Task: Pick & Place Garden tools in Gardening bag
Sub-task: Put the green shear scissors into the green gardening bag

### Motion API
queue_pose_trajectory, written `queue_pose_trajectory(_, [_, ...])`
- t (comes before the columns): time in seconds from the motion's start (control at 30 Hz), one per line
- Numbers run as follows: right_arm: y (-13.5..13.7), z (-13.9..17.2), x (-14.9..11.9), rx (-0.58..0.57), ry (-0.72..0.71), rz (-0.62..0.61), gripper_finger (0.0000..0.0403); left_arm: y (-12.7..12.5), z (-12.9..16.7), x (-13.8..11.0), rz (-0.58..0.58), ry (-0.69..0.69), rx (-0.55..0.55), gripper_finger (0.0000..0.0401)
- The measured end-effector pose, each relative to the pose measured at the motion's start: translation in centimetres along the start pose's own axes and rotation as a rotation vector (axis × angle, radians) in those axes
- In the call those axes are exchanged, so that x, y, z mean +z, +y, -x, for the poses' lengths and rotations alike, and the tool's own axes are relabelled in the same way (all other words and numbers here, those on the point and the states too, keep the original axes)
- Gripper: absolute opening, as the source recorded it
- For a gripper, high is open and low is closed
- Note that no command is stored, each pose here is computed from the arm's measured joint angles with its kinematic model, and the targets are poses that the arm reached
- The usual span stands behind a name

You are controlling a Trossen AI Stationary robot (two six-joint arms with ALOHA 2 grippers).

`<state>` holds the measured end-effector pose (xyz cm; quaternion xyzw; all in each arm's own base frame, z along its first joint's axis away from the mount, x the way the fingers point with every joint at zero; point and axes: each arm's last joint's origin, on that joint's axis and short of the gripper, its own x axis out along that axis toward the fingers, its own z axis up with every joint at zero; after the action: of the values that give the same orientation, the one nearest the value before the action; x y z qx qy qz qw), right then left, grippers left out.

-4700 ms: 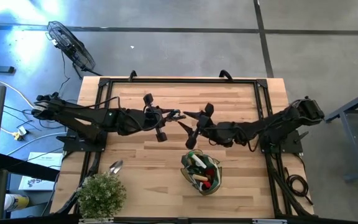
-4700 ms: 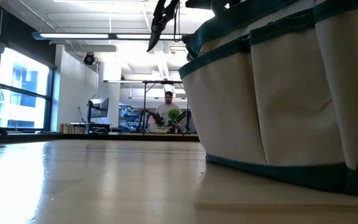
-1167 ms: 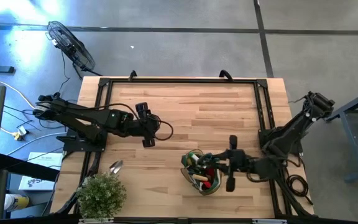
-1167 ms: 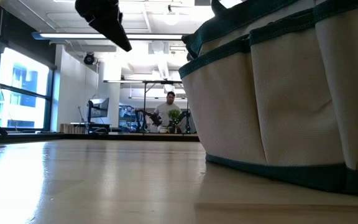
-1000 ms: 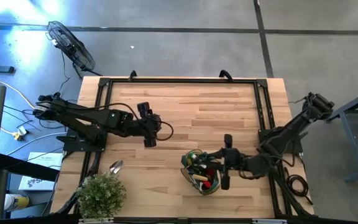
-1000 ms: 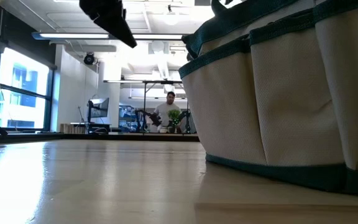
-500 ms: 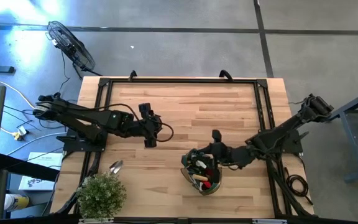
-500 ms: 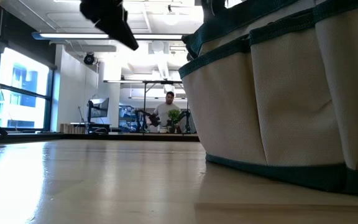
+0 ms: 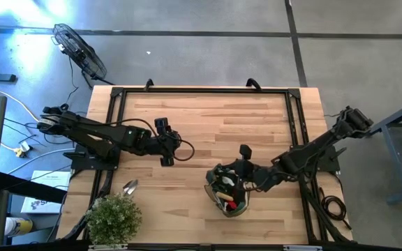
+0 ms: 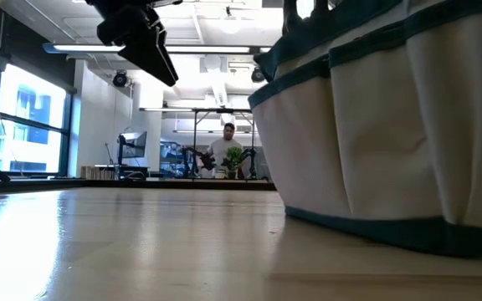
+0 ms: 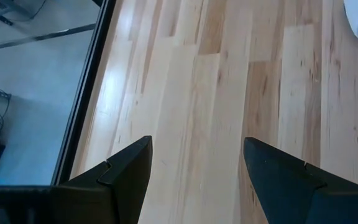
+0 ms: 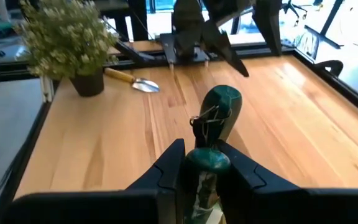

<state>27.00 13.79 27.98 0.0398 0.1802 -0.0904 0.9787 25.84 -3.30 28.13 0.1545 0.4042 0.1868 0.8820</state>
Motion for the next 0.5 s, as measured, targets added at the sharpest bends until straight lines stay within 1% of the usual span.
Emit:
queue_pose_trajectory(0.1, [0.0,-0.2,-0.4,-0.005,0.028,-0.005,0.0055,0.0,0.0,0.0,0.000,0.000,0.000,0.0246])
queue_pose_trajectory(0.27, [0.3,-0.9,-1.6,0.014,0.112,-0.011,0.0055,0.0,0.0,0.0,0.008,0.000,-0.001,0.0246])
queue_pose_trajectory(0.5, [0.7,-1.8,-2.8,0.019,0.164,-0.007,0.0055,0.0,0.0,0.1,0.023,-0.006,-0.003,0.0246])
